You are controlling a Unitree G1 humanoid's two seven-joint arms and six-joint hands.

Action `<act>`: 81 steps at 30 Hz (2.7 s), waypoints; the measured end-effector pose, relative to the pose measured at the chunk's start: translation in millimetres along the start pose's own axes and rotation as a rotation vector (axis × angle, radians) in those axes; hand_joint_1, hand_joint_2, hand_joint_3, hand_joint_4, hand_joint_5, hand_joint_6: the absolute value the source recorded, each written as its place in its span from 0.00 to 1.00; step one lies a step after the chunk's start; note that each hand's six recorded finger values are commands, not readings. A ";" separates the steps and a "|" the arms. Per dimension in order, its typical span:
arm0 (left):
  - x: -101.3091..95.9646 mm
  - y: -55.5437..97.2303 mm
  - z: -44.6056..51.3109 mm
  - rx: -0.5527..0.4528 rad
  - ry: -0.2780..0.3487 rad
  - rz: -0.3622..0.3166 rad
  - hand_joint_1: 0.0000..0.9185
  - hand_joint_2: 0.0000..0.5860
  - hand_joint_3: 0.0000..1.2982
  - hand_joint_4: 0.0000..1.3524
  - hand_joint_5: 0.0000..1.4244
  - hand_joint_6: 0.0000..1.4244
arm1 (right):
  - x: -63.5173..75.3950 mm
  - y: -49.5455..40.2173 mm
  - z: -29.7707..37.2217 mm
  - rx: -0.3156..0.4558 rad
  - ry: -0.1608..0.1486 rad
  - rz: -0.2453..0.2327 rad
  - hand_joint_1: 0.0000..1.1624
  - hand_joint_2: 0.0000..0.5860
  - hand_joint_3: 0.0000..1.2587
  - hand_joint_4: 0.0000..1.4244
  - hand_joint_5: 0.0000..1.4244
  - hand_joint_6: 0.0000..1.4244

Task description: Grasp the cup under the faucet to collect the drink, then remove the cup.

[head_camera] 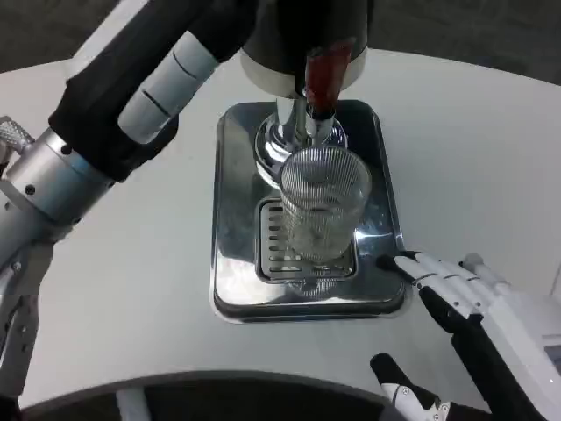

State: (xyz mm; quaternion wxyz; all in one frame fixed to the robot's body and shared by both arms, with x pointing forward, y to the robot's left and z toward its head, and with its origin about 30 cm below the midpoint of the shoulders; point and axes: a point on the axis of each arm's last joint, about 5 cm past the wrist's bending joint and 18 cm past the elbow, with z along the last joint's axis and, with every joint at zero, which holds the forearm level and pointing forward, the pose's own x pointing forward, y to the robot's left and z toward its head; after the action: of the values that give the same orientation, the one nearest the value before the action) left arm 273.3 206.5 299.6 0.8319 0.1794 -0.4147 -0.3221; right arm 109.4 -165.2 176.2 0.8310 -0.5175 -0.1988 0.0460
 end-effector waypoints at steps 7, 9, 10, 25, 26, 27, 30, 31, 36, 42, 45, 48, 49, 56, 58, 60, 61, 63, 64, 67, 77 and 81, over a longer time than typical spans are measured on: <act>12.3 0.1 -12.8 -0.107 0.074 -0.088 0.00 0.16 0.00 0.00 0.02 0.00 | -1.7 -0.1 0.9 0.004 0.006 -0.004 0.45 0.71 0.15 0.09 0.10 0.06; 15.7 -0.7 -17.2 -0.145 0.086 -0.093 0.00 0.16 0.00 0.00 0.02 0.00 | -2.6 -0.7 1.4 0.004 0.008 -0.009 0.45 0.71 0.15 0.09 0.10 0.06; 16.7 -1.1 -18.7 -0.158 0.090 -0.095 0.00 0.16 0.00 0.00 0.02 0.01 | -2.9 -1.1 1.7 0.003 0.007 -0.013 0.45 0.71 0.15 0.09 0.10 0.06; 22.8 -5.0 -24.8 -0.183 0.128 -0.162 0.00 0.14 0.00 0.00 0.03 0.02 | -6.2 -2.4 2.6 0.002 0.018 -0.026 0.46 0.70 0.15 0.09 0.10 0.07; 22.9 -5.0 -24.3 -0.173 0.132 -0.165 0.00 0.14 0.00 0.00 0.03 0.02 | -6.3 -2.4 2.7 0.003 0.019 -0.026 0.46 0.70 0.15 0.09 0.10 0.07; 22.9 -4.8 -23.8 -0.169 0.132 -0.167 0.00 0.14 0.00 0.00 0.03 0.02 | -6.4 -2.4 2.9 0.004 0.018 -0.026 0.46 0.70 0.15 0.09 0.10 0.08; 22.4 -4.7 -21.9 -0.149 0.132 -0.178 0.00 0.14 0.00 0.00 0.03 0.02 | -6.3 -2.5 3.6 0.006 0.015 -0.029 0.46 0.70 0.15 0.09 0.10 0.08; 22.1 -4.5 -20.7 -0.135 0.135 -0.185 0.00 0.14 0.00 0.00 0.03 0.02 | -6.2 -2.4 3.8 0.007 0.014 -0.029 0.47 0.70 0.15 0.09 0.10 0.09; 22.2 -4.2 -15.3 -0.065 0.138 -0.219 0.00 0.14 0.00 0.00 0.03 0.02 | -5.5 -2.5 4.1 0.008 0.010 -0.031 0.47 0.70 0.15 0.09 0.11 0.09; 22.4 -6.3 -11.2 0.008 0.134 -0.262 0.00 0.15 0.00 0.00 0.03 0.02 | -5.4 -2.2 4.4 0.013 0.012 -0.033 0.47 0.70 0.15 0.09 0.11 0.11; 20.5 -5.9 -6.8 0.073 0.130 -0.290 0.00 0.15 0.00 0.00 0.03 0.01 | -6.4 -1.7 4.5 0.018 0.017 -0.031 0.47 0.70 0.15 0.09 0.11 0.11; 18.6 -6.1 -0.8 0.175 0.123 -0.331 0.00 0.15 0.00 0.00 0.02 0.00 | -7.8 -1.1 4.4 0.024 0.026 -0.028 0.47 0.70 0.15 0.09 0.11 0.11; 18.6 -5.8 2.7 0.228 0.118 -0.353 0.00 0.15 0.00 0.00 0.02 0.00 | -8.5 -0.8 4.4 0.027 0.030 -0.027 0.47 0.70 0.15 0.09 0.11 0.11; 17.7 -6.7 14.0 0.441 0.085 -0.417 0.00 0.15 0.00 0.00 0.02 0.00 | -9.2 0.3 4.6 0.055 0.039 -0.037 0.47 0.70 0.15 0.09 0.11 0.12; 16.7 -6.6 15.1 0.470 0.083 -0.421 0.00 0.15 0.00 0.00 0.02 0.00 | -9.1 0.5 4.8 0.059 0.040 -0.040 0.47 0.70 0.15 0.09 0.11 0.12; 15.4 -7.0 15.9 0.492 0.079 -0.423 0.00 0.15 0.00 0.00 0.02 0.00 | -9.2 0.8 4.8 0.061 0.042 -0.040 0.47 0.70 0.16 0.09 0.11 0.13; 14.4 -7.3 15.7 0.496 0.078 -0.422 0.00 0.15 0.00 0.00 0.02 0.00 | -9.2 0.9 4.7 0.063 0.042 -0.039 0.47 0.70 0.16 0.09 0.11 0.13; 13.3 -7.7 15.5 0.498 0.077 -0.418 0.00 0.15 0.00 0.00 0.02 0.00 | -9.2 1.1 4.5 0.064 0.043 -0.039 0.47 0.70 0.16 0.09 0.11 0.13; 12.8 -7.7 15.6 0.501 0.077 -0.418 0.00 0.15 0.00 0.00 0.02 0.00 | -9.2 1.4 4.3 0.069 0.044 -0.039 0.47 0.70 0.15 0.09 0.11 0.13; 12.5 -7.3 16.3 0.507 0.078 -0.418 0.00 0.15 0.00 0.00 0.01 0.00 | -8.9 2.1 3.7 0.081 0.048 -0.038 0.47 0.70 0.15 0.09 0.11 0.13; 12.1 -7.5 18.5 0.534 0.081 -0.423 0.00 0.16 0.00 0.00 0.01 0.00 | -6.8 7.2 -2.1 0.167 0.129 -0.043 0.46 0.63 0.13 0.08 0.10 0.14; 11.5 -7.4 20.0 0.553 0.082 -0.427 0.00 0.16 0.00 0.00 0.01 0.00 | -1.1 7.9 -4.4 0.209 0.168 -0.067 0.46 0.55 0.09 0.05 0.07 0.12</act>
State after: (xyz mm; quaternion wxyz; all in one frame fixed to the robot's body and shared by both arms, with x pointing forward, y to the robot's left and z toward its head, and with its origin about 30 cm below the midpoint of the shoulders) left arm 259.5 192.6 313.8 0.6816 0.4936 -0.4056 -0.3567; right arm 111.1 -165.6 167.2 0.8952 -0.4232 -0.1400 -0.0047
